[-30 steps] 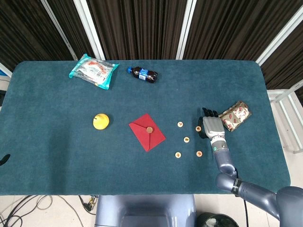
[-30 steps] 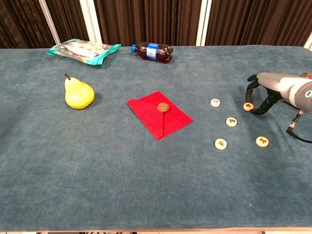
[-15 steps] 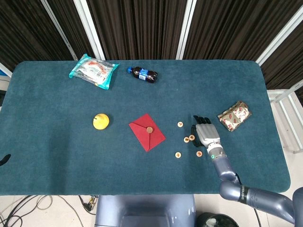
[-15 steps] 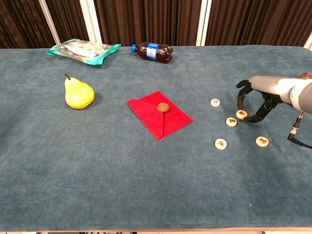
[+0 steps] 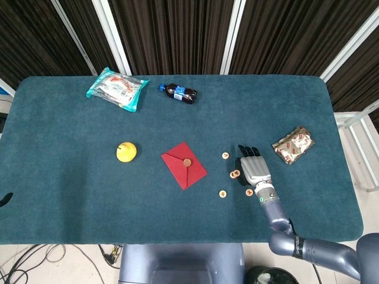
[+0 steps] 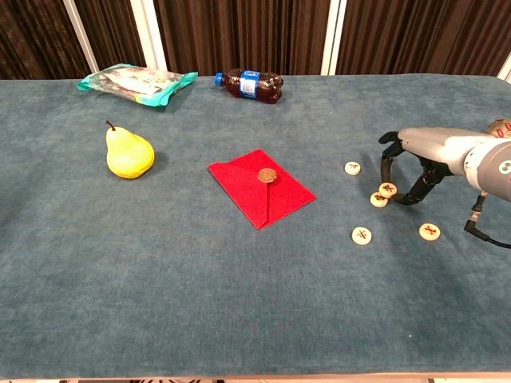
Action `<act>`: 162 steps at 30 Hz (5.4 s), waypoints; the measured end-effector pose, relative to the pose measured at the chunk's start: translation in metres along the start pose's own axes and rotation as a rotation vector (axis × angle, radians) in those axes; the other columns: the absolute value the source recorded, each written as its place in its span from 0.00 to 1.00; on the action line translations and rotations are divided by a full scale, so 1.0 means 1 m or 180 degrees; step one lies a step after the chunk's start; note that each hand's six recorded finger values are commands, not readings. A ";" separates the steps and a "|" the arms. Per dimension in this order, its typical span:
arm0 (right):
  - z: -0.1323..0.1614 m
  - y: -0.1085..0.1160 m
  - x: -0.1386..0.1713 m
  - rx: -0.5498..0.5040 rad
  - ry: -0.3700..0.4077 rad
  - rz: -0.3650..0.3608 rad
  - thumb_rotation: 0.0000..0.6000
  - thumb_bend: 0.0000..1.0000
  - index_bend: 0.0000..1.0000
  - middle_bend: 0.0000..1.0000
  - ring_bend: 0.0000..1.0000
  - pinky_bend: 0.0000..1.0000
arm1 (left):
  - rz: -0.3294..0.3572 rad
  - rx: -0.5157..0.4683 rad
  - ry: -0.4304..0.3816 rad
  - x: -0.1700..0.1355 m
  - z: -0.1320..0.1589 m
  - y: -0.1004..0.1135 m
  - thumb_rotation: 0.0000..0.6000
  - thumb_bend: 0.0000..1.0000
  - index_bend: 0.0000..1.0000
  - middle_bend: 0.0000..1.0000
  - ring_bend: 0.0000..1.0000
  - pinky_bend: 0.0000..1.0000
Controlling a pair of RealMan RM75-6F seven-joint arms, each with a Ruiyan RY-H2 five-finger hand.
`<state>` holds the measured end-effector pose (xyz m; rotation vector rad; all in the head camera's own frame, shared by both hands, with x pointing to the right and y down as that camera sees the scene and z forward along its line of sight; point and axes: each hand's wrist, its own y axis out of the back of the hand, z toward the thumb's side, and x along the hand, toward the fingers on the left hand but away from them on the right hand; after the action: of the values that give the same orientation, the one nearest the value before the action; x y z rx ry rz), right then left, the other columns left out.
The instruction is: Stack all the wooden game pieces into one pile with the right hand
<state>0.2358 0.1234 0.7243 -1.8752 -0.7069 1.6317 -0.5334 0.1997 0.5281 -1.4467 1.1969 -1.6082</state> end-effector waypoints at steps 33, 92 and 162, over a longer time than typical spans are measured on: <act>0.007 -0.006 -0.003 0.0022 -0.0018 0.0084 1.00 0.42 0.46 0.00 0.00 0.02 | 0.0006 0.0018 0.0018 0.001 -0.001 0.001 1.00 0.15 0.08 0.00 0.00 0.00; 0.051 0.030 -0.051 0.0166 -0.0382 -0.0025 1.00 0.42 0.37 0.00 0.00 0.01 | -0.0015 -0.0056 0.0044 0.003 -0.001 0.002 1.00 0.15 0.08 0.00 0.00 0.00; 0.045 0.020 -0.065 -0.0073 -0.0437 -0.0057 1.00 0.42 0.52 0.00 0.00 0.01 | 0.0000 -0.0082 0.0089 0.003 -0.004 0.004 1.00 0.15 0.08 0.00 0.00 0.00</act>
<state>0.1837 0.0663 0.7511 -1.7802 -0.7999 1.7607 -0.5388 0.1960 0.5255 -1.4448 1.2373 -1.6235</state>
